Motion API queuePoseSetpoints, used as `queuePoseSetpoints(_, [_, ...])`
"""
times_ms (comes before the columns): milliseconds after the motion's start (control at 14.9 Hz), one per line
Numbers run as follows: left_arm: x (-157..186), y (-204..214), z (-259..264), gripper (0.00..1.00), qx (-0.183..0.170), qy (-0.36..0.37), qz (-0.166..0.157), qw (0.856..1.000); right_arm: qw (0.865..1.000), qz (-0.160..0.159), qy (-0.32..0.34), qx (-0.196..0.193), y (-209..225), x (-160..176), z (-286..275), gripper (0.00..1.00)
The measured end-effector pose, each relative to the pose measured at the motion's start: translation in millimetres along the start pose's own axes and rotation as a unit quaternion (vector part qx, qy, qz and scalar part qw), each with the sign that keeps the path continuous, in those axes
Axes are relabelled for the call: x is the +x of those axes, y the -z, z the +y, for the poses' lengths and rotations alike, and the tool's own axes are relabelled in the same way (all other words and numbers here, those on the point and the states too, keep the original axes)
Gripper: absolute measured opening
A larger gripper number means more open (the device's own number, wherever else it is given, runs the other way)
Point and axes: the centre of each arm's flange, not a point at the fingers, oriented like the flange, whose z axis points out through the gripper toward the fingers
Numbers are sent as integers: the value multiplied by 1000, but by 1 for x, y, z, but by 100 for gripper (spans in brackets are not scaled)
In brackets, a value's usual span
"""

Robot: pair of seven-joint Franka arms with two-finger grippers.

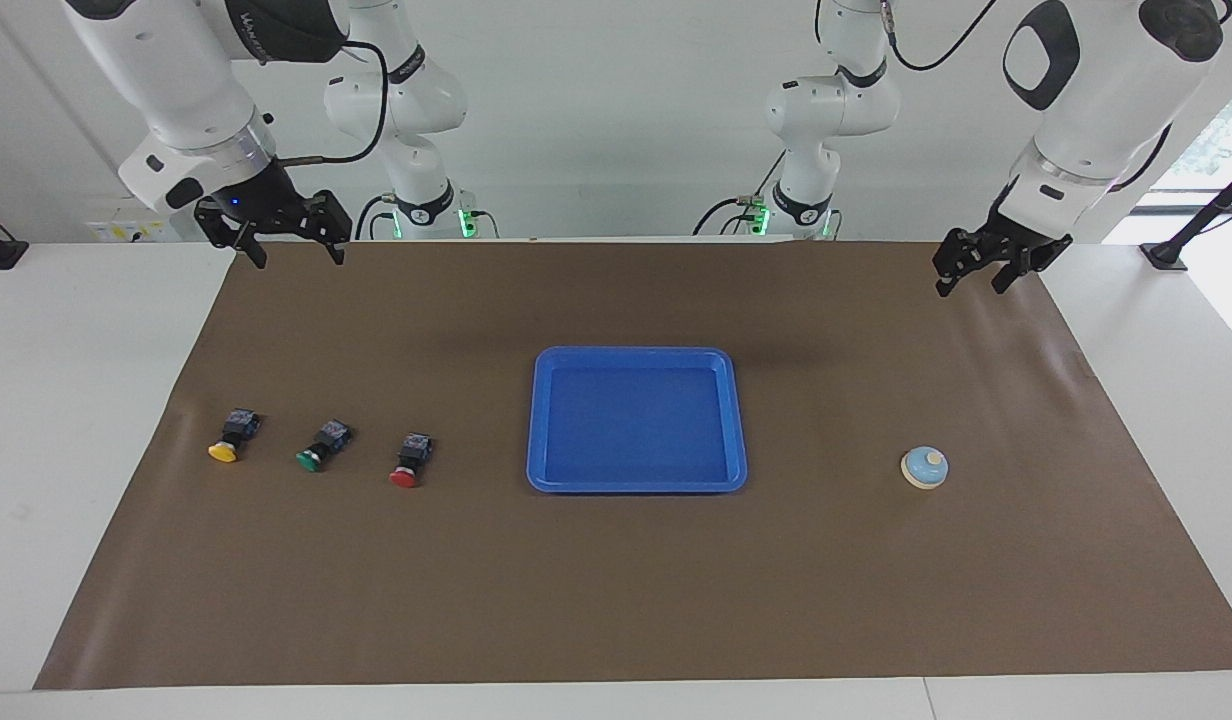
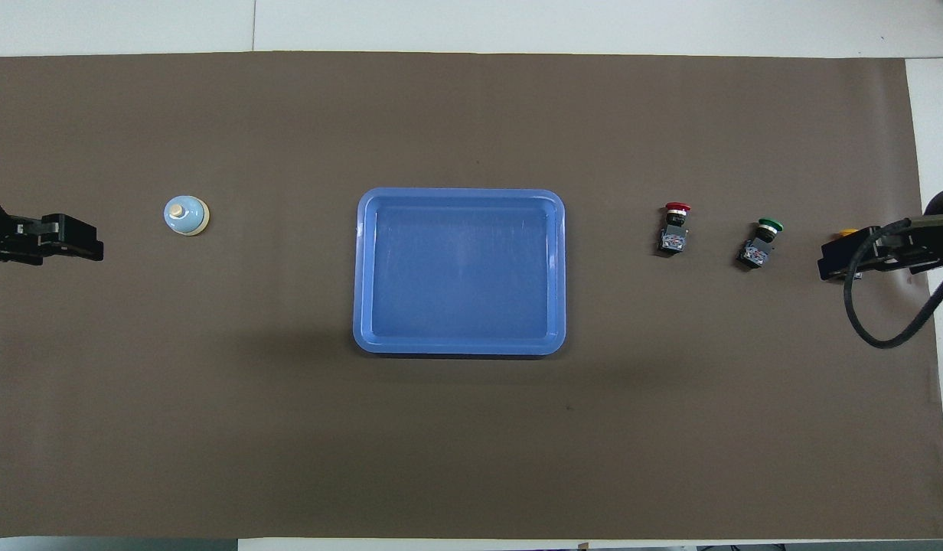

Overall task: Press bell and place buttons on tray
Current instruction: 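Move the left gripper over the silver bell, then press down on the silver bell with the left gripper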

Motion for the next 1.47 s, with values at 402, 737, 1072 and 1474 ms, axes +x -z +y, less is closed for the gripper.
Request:
queuePoseSetpoints(402, [68, -109, -14, 1, -1, 11, 26, 1000, 1000, 0, 0, 0, 0, 0, 0, 100])
queuePoseSetpoints(737, [94, -172, -29, 1, -1, 23, 36, 999, 1000, 0, 0, 0, 0, 0, 0, 100])
queuePoseSetpoints(1072, [101, -193, -23, 1, -2, 18, 39, 999, 1000, 0, 0, 0, 0, 0, 0, 100])
queuePoseSetpoints(1474, [101, -201, -21, 1, -2, 16, 33, 999, 1000, 0, 0, 0, 0, 0, 0, 100])
